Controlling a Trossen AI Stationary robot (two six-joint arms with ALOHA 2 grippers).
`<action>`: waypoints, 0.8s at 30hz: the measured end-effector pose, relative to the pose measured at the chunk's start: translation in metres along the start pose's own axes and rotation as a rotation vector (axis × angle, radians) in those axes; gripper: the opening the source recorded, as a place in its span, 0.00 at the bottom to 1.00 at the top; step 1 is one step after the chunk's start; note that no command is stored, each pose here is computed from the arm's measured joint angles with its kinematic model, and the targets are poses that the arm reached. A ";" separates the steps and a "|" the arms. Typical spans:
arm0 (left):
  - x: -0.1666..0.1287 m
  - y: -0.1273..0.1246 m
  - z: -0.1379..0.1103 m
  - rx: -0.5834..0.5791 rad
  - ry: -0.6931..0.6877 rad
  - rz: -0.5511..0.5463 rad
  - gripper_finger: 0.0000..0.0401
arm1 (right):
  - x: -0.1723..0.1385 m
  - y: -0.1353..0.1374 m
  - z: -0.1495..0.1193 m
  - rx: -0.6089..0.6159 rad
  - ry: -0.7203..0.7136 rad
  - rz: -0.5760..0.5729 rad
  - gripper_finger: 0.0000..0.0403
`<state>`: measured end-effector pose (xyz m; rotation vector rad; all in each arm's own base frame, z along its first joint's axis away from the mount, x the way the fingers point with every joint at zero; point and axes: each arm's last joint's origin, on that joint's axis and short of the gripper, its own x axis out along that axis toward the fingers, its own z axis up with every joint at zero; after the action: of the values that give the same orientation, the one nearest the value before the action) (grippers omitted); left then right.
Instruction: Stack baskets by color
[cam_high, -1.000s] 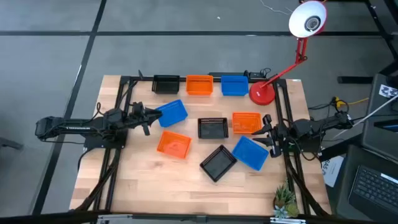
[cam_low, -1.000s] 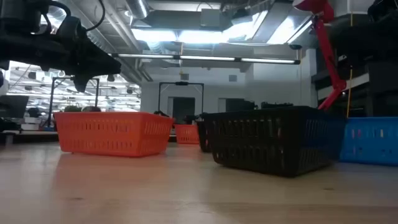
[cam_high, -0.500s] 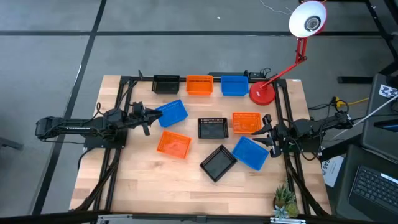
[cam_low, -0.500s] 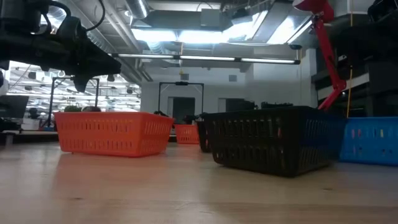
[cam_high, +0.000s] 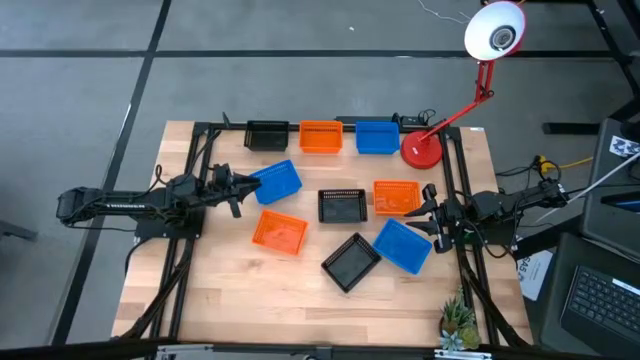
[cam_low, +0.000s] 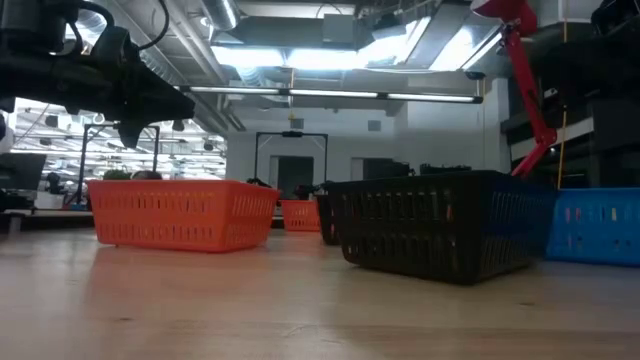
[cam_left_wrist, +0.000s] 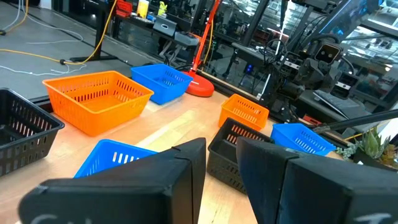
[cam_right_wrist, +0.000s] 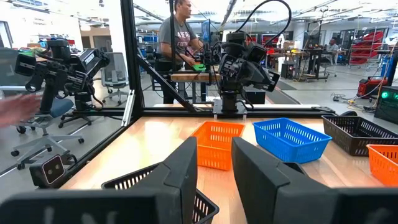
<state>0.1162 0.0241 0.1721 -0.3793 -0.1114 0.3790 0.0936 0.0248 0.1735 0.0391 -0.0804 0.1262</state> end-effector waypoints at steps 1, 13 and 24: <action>0.000 0.000 0.000 0.000 0.000 0.000 0.21 | 0.000 0.000 0.000 0.000 0.000 0.000 0.25; 0.000 0.000 0.000 0.013 0.000 -0.002 0.21 | 0.000 0.000 0.003 0.039 -0.027 0.002 0.25; 0.000 -0.003 -0.001 0.029 0.032 -0.102 0.21 | 0.000 0.002 0.009 0.250 -0.086 0.066 0.25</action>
<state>0.1172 0.0212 0.1728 -0.3499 -0.0938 0.2731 0.0922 0.0260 0.1825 0.2913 -0.1517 0.1997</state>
